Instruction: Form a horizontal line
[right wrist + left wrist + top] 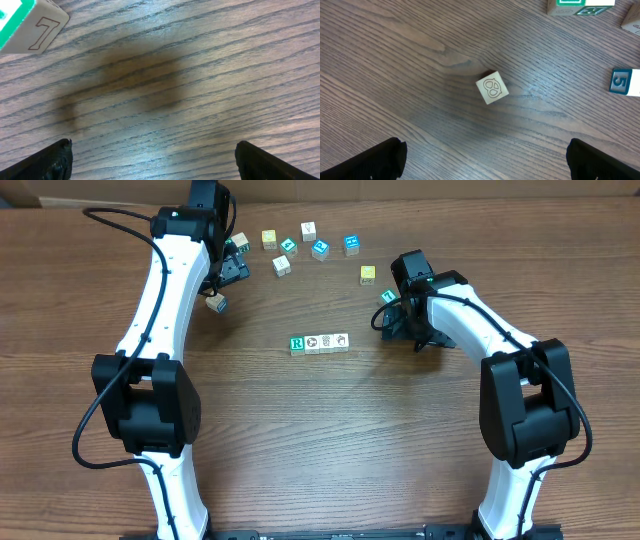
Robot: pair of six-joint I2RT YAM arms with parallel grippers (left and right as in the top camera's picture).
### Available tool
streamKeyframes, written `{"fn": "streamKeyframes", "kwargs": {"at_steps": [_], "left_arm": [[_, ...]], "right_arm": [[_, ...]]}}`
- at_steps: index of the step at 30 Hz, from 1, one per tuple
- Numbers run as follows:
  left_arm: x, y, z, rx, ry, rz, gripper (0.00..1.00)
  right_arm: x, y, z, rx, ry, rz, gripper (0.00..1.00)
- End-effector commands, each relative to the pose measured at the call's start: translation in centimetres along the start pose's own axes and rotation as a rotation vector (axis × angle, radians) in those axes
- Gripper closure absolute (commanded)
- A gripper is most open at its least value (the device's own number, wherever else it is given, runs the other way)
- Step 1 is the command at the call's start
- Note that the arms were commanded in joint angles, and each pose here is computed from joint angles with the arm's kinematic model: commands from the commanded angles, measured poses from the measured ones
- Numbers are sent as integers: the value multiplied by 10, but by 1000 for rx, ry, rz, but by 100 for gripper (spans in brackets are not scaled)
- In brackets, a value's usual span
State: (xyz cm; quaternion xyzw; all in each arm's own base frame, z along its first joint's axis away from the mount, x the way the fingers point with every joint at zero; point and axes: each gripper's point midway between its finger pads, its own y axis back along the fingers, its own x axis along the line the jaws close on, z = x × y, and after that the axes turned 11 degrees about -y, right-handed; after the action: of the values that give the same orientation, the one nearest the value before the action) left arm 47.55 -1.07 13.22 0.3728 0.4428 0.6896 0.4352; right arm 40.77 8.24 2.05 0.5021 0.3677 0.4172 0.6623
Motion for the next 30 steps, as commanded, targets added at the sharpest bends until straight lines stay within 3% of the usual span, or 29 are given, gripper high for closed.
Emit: {"fn": "streamKeyframes", "kwargs": {"at_steps": [1,16,21,30], "left_arm": [[1,34,11,-73,8,-38,0],[34,141,19,-284,67,-96,0],[38,133,-3,-239,48,-81,0],[31,77,-42,-190,18,-67,1]], "right_arm": [[1,18,15,-54,-19,26,0],[1,18,15,-53,-19,26,0],[1,18,15,-54,-19,26,0],[2,18,15,-53,-19,27,0]]}}
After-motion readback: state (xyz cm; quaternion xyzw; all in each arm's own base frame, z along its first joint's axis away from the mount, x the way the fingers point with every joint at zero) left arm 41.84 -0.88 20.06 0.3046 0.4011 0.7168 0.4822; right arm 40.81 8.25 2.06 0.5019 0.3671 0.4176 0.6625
